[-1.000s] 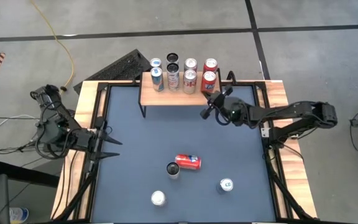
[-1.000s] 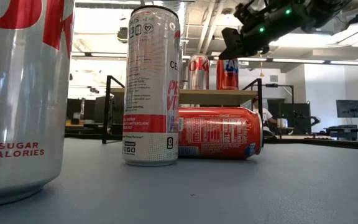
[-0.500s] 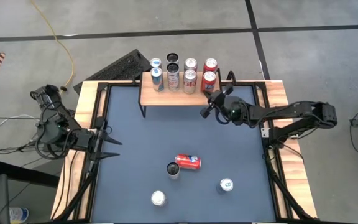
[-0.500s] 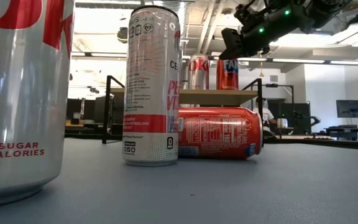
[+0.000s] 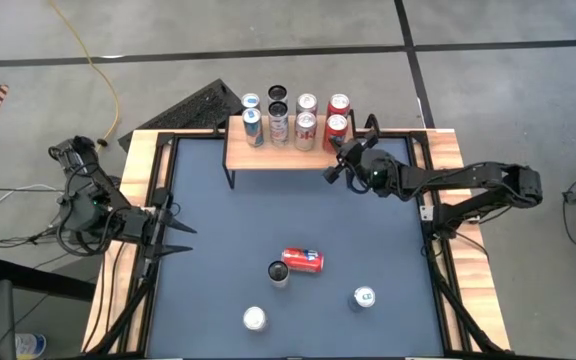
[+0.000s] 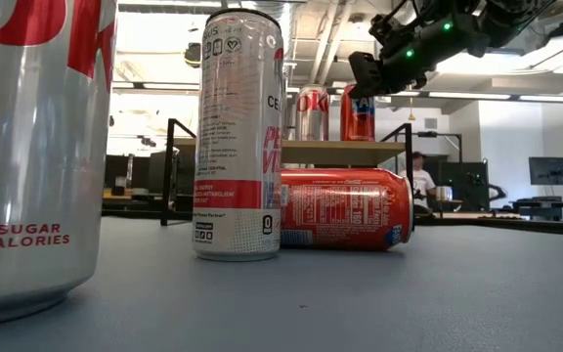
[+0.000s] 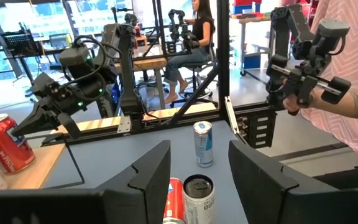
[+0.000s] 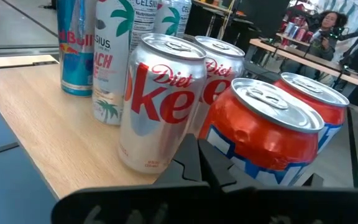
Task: Place canned beverage on shelf
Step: Put the top left orange soda can on the shelf aligned with the other orange soda can
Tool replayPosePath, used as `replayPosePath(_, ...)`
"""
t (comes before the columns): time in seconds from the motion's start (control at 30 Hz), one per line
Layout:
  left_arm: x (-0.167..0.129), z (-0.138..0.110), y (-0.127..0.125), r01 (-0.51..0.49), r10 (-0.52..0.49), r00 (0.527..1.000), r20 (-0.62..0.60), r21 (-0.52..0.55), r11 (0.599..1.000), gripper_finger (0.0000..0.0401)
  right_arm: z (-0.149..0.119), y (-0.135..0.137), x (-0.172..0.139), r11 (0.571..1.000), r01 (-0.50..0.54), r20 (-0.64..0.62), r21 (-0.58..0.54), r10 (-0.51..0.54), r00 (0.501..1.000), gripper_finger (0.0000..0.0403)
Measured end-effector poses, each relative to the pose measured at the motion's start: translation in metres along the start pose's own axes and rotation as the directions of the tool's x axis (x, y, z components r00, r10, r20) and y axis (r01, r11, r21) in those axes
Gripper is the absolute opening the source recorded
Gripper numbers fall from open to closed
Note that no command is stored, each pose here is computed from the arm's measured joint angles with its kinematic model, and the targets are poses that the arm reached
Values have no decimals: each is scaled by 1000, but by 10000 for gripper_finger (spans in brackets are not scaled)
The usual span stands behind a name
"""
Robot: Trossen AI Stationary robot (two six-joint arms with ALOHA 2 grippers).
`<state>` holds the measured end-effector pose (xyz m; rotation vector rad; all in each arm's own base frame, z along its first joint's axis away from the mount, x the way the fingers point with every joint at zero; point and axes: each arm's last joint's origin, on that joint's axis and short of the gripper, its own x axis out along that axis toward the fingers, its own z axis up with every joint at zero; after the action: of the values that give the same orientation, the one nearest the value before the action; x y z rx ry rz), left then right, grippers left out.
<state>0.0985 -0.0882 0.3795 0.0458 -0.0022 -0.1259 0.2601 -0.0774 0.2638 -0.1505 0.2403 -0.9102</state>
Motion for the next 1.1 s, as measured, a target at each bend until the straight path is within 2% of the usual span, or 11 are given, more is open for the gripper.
replayPosePath(1.1,0,0,0,0,0,1000,0,-6,1000,153,-3,-3,3,1000,16,-28,10,-16,999,0)
